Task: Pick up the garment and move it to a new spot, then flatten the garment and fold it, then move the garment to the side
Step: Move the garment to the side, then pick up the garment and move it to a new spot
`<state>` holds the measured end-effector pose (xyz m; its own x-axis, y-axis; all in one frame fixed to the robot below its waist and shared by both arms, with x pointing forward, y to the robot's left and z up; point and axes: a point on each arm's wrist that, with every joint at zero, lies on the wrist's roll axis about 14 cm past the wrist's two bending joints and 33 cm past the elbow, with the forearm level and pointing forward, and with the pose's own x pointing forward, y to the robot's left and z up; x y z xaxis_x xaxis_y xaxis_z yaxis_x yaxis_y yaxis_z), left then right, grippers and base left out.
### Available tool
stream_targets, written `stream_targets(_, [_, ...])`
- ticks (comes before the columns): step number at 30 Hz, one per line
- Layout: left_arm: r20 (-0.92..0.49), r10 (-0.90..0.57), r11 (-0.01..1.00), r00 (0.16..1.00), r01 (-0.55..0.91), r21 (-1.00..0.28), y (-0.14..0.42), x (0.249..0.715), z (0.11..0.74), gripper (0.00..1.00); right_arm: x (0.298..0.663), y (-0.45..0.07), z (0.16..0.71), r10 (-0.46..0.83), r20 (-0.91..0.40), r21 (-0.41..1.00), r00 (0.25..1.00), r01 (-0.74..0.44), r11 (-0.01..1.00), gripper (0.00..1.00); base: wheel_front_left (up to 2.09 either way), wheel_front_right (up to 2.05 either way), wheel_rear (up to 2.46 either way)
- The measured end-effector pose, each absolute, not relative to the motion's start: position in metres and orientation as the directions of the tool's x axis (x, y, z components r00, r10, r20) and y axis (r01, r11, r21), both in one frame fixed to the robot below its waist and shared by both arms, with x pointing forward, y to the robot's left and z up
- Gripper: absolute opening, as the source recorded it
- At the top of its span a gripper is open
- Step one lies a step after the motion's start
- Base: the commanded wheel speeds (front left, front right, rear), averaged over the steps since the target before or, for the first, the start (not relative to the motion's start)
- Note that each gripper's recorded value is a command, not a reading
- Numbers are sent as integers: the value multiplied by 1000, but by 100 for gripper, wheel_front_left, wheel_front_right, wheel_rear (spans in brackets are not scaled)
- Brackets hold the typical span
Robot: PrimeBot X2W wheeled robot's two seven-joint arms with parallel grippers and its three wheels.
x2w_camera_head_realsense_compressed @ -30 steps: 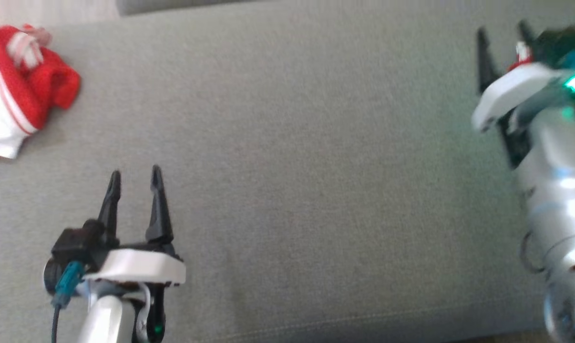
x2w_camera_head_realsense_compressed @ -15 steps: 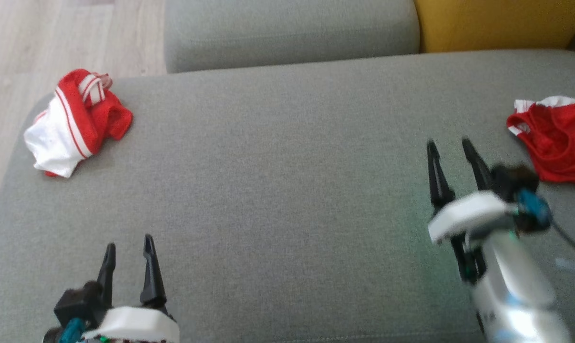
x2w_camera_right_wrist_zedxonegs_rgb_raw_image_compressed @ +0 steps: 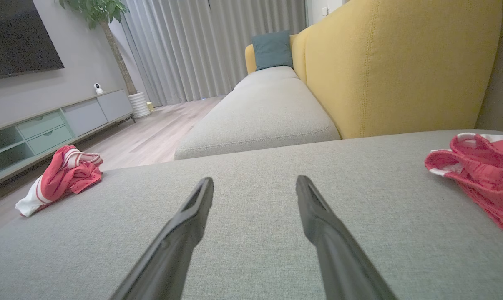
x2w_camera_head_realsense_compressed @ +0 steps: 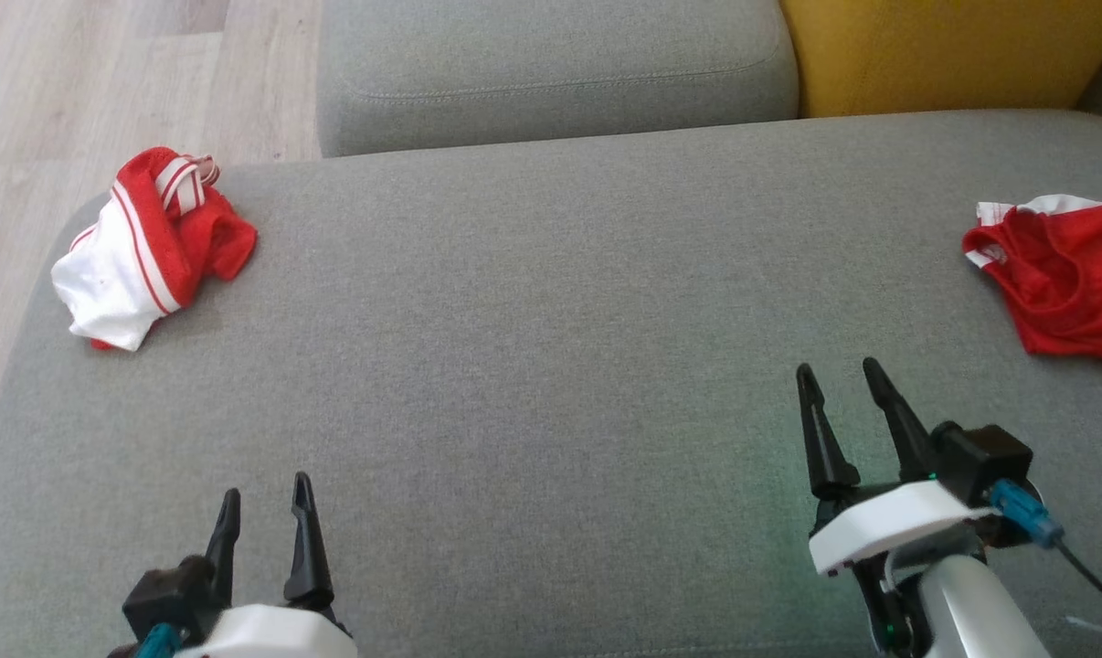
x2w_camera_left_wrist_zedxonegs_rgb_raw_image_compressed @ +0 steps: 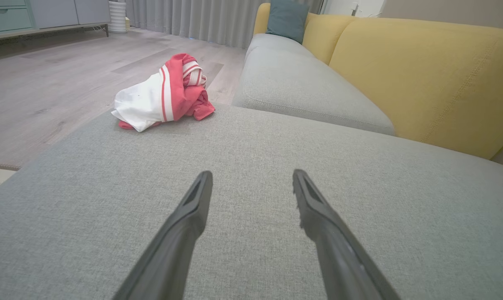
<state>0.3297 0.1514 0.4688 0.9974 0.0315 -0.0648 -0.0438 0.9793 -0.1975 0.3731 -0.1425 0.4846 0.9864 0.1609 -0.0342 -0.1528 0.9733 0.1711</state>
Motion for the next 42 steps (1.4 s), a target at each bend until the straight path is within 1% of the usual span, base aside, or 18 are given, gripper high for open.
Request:
stream_targets(4, [-71, 30, 978, 997, -44, -203, 151, 329, 467, 100, 368, -142, 483, 164, -46, 174, 985, -153, 973, 100, 0, 0, 0])
stream_targets(16, [-79, 33, 977, 996, -49, -209, 152, 329, 465, 100, 370, -139, 491, 174, -34, 172, 984, -166, 971, 100, 0, 0, 0])
stream_targets(24, [-81, 46, 975, 996, -63, -212, 157, 324, 463, 100, 368, -131, 485, 198, -56, 176, 979, -185, 967, 100, 0, 0, 0])
stream_targets(28, [-79, 86, 972, 993, -101, -213, 169, 317, 464, 100, 370, -115, 482, 246, -70, 177, 967, -231, 957, 100, 0, 0, 0])
stream_targets(33, [-72, 173, 961, 982, -184, -208, 195, 299, 465, 100, 378, -81, 485, 341, -60, 174, 938, -326, 929, 100, 0, 0, 0])
stream_targets(36, [-68, 238, 946, 969, -247, -210, 213, 284, 465, 100, 379, -55, 485, 411, -60, 175, 909, -396, 901, 100, 0, 0, 0])
stream_targets(42, [-60, 372, 903, 926, -376, -210, 247, 248, 465, 100, 370, -1, 480, 552, -78, 193, 830, -531, 825, 100, 0, 0, 0])
